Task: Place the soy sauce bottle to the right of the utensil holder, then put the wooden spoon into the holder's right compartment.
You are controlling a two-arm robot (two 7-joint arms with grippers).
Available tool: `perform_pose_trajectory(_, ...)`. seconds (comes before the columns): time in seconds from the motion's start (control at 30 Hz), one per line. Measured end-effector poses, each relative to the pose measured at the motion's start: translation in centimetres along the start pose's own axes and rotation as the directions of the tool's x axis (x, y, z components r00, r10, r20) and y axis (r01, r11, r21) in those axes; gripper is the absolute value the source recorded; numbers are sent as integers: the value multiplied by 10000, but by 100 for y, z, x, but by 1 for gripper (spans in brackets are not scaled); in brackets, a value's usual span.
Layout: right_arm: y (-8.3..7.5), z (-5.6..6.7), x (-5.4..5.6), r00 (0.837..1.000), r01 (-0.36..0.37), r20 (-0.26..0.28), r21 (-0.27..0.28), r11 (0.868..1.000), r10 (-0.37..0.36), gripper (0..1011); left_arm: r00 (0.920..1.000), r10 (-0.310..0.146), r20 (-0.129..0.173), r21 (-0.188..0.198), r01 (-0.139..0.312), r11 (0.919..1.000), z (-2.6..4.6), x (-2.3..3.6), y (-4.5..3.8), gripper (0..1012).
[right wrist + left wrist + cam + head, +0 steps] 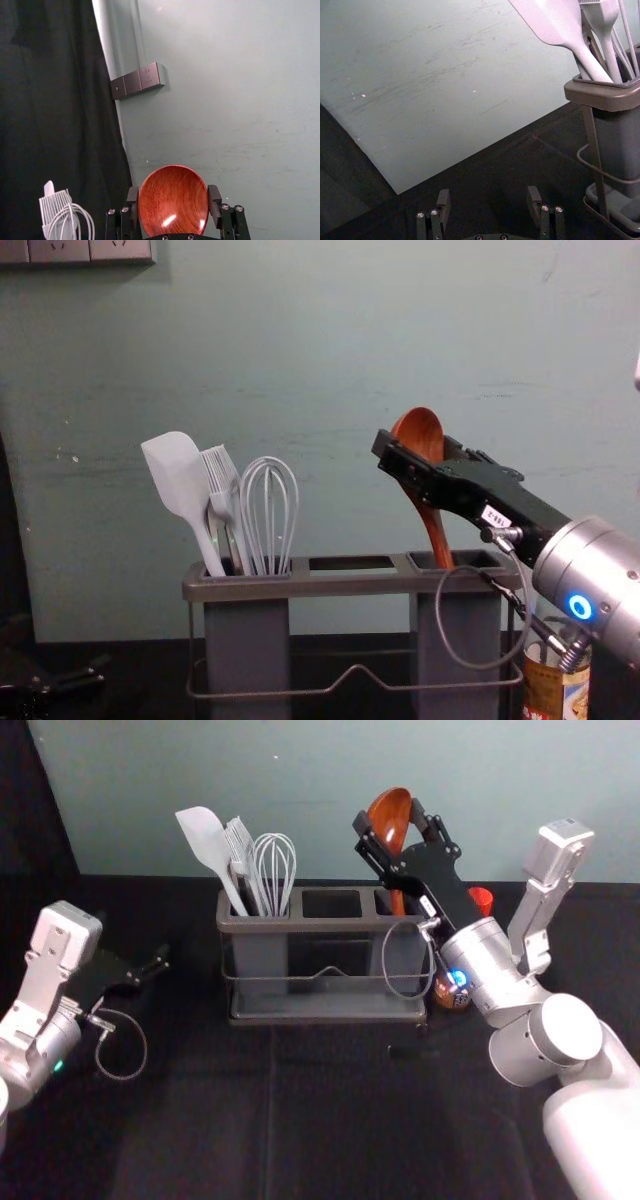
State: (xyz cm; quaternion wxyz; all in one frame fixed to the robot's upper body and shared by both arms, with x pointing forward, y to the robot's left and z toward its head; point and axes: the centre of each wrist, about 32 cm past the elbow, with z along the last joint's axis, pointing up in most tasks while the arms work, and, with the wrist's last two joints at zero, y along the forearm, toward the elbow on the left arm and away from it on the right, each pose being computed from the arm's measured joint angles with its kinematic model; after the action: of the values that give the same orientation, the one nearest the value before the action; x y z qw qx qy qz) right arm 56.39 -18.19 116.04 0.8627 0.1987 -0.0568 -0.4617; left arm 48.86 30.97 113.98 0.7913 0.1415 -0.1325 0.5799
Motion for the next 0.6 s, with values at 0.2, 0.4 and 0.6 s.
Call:
perform_pose_trajectory(0.2,-45,-1,-1,9999,139,-56,-68,9999,-140,1000,10000,-1,0,1,1,10000,0,0,0,1005)
perform_pose_trajectory(0.4,-68,19,0,9998,218,-41,-48,9998,-218,1004,10000,0,-1,1,0,10000,0,0,0,1005)
perform_pose_trajectory(0.6,-79,58,5,9997,233,-45,11,9997,-233,1004,10000,0,0,0,0,10000,0,0,0,1005)
